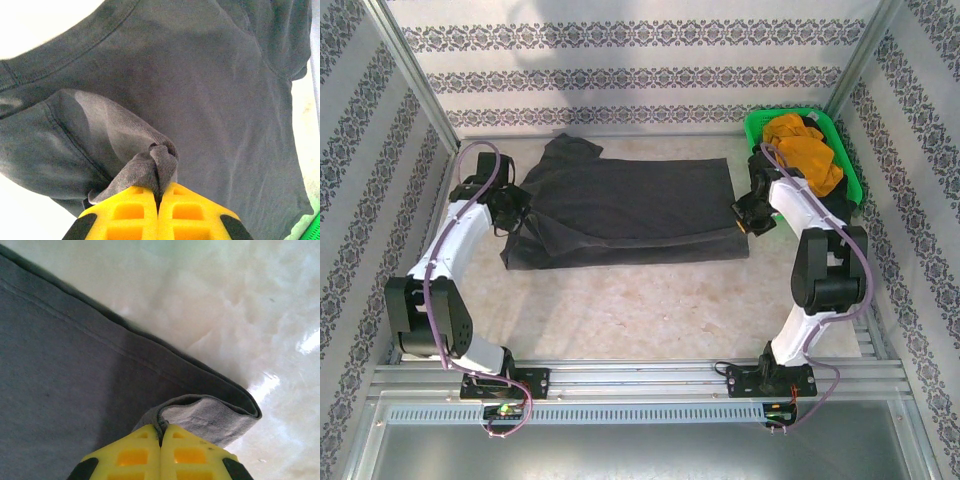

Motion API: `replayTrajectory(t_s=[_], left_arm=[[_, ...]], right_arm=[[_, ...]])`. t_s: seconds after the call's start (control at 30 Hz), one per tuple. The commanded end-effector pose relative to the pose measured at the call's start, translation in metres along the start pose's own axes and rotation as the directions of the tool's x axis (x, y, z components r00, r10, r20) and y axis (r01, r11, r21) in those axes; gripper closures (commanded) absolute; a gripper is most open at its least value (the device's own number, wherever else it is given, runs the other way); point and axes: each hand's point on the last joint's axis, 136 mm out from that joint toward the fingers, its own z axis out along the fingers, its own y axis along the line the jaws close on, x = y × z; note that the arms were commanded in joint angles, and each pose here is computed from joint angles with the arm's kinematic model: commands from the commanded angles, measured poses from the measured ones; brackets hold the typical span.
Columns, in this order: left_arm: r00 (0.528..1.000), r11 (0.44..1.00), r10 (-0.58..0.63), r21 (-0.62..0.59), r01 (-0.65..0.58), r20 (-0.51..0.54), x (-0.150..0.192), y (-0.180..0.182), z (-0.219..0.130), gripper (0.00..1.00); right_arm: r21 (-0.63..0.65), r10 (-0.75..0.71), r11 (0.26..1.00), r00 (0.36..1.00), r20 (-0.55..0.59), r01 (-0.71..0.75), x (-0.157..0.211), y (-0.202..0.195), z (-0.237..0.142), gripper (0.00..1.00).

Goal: Fold and stack the t-shirts

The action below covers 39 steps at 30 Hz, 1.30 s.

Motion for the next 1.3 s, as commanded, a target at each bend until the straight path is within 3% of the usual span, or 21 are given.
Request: replayTrajectory(t_s=[0.0, 0.8, 0.97, 1.0, 1.07, 1.1, 1.13, 1.2, 1.23, 1.27], left_arm=[[0.998, 0.999, 0.035, 0.005, -0.035, 0.058, -0.021, -0.006, -0.007, 1.00], [0.993, 0.995, 0.098, -0.020, -0.097, 0.064, -0.053, -0.014, 0.039, 1.00], [0.994, 0.994, 0.106, 0.039, -0.107, 0.026, -0.058, -0.028, 0.065, 1.00], [0.994, 0.992, 0.109, 0.061, -0.110, 0.015, -0.058, -0.033, 0.071, 1.00], [0.993, 0.986, 0.120, 0.122, -0.117, -0.019, -0.058, -0.048, 0.085, 1.00], [0.992, 0.983, 0.125, 0.137, -0.119, -0.034, -0.059, -0.053, 0.090, 0.96], [0.989, 0.977, 0.139, 0.166, -0.131, -0.040, -0.059, -0.060, 0.094, 0.85], [0.986, 0.968, 0.162, 0.199, -0.153, -0.030, -0.063, -0.070, 0.095, 0.55], [0.984, 0.966, 0.175, 0.196, -0.170, -0.009, -0.066, -0.073, 0.090, 0.45], [0.982, 0.965, 0.188, 0.183, -0.189, 0.019, -0.070, -0.073, 0.081, 0.42]], right_arm=[[0.037, 0.012, 0.999, 0.999, 0.039, -0.014, -0.016, -0.001, 0.001, 1.00], [0.030, -0.048, 0.998, 0.999, 0.010, 0.047, -0.031, 0.033, 0.028, 1.00], [-0.008, -0.090, 0.996, 0.995, -0.031, 0.089, -0.032, 0.050, 0.040, 1.00], [-0.017, -0.104, 0.994, 0.994, -0.037, 0.104, -0.032, 0.054, 0.041, 0.98], [-0.024, -0.127, 0.992, 0.990, -0.053, 0.126, -0.032, 0.059, 0.042, 0.78], [-0.029, -0.139, 0.990, 0.989, -0.056, 0.138, -0.032, 0.061, 0.041, 0.72], [-0.043, -0.156, 0.987, 0.986, -0.052, 0.153, -0.033, 0.064, 0.039, 0.67], [-0.069, -0.188, 0.980, 0.981, -0.039, 0.186, -0.034, 0.069, 0.031, 0.59], [-0.088, -0.209, 0.975, 0.978, -0.025, 0.206, -0.034, 0.071, 0.023, 0.57], [-0.102, -0.224, 0.970, 0.974, -0.008, 0.222, -0.035, 0.072, 0.015, 0.54]])
